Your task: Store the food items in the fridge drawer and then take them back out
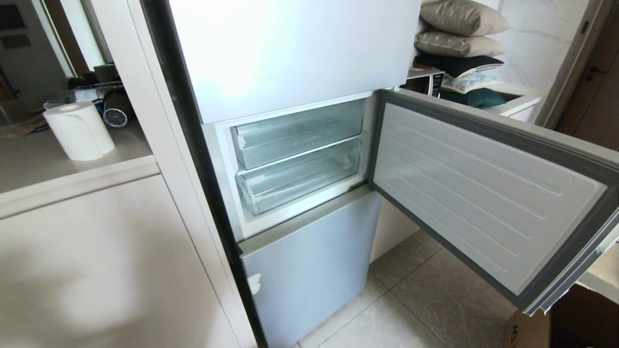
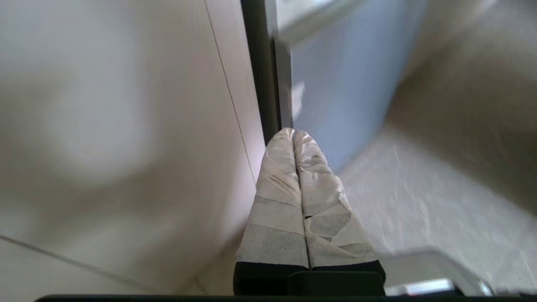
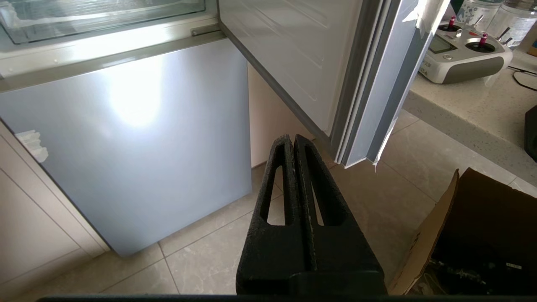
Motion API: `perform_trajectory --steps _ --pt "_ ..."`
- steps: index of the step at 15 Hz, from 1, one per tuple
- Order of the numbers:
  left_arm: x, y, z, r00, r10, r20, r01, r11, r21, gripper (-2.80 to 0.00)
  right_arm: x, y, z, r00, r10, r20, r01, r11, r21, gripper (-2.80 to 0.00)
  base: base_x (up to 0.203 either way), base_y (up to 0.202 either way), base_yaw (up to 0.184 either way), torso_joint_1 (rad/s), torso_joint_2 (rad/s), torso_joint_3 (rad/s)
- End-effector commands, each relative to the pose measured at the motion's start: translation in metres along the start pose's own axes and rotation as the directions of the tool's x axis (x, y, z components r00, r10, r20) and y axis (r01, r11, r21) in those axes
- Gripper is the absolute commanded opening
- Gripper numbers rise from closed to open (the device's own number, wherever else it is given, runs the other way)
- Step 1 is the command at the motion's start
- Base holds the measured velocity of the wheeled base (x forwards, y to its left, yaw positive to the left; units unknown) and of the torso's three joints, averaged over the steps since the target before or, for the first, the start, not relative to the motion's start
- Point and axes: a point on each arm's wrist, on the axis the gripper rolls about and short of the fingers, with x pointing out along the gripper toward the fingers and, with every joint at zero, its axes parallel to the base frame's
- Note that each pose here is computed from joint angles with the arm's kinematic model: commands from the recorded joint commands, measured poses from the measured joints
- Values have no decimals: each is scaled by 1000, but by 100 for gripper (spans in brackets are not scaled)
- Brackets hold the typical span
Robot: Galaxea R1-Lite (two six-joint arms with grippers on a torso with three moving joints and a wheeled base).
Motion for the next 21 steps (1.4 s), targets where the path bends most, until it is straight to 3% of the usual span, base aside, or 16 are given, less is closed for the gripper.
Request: perform_trajectory --steps 1,3,9,21 --pt "-7 -1 -5 992 31 125 -32 1000 -1 -280 0 0 0 1000 0 1 0 1000 0 -280 0 0 0 0 0 0" --pt "-5 0 -4 986 70 149 -62 996 -58 -280 0 0 0 1000 1 1 -1 1000 0 -280 0 0 0 0 0 0" --pt "-5 0 -4 986 73 149 -64 996 -64 -280 0 0 0 1000 0 1 0 1000 0 -280 0 0 0 0 0 0" --pt "-5 0 -4 986 73 150 -61 995 -79 -280 0 0 0 1000 1 1 -1 1000 0 -280 3 -8 170 1 3 2"
